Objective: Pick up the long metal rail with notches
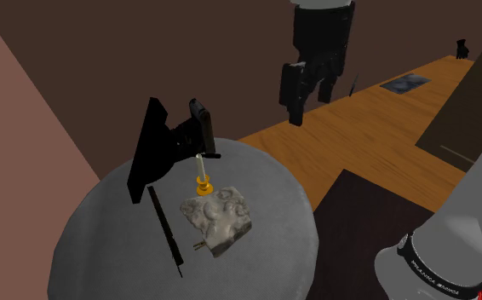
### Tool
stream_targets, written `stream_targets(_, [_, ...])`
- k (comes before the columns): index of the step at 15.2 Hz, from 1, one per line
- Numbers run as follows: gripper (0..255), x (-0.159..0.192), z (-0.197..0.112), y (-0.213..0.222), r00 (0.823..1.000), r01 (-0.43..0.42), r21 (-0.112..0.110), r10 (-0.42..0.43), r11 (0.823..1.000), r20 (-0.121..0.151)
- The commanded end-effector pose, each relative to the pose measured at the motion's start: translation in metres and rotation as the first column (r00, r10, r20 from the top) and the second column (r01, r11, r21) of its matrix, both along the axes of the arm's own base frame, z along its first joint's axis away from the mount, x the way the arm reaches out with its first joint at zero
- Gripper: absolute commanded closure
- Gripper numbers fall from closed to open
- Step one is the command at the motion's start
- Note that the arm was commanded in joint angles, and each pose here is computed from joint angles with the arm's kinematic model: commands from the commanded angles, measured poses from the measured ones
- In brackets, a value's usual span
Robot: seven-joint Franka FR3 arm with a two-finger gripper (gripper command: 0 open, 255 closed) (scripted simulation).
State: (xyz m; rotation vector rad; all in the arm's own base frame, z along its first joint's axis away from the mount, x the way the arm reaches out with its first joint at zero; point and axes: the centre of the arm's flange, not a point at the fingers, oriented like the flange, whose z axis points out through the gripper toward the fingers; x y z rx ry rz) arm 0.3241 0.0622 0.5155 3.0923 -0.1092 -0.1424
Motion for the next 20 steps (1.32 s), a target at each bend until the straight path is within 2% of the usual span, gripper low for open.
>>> stream_targets(1, [0,0.008,-0.016,0.018,1.000,0.016,0.000,-0.016,1.000,-0.002])
stream_targets(20, [0,0.124,-0.182,0.169,0.988,0.151,-0.007,-0.151,0.988,-0.030])
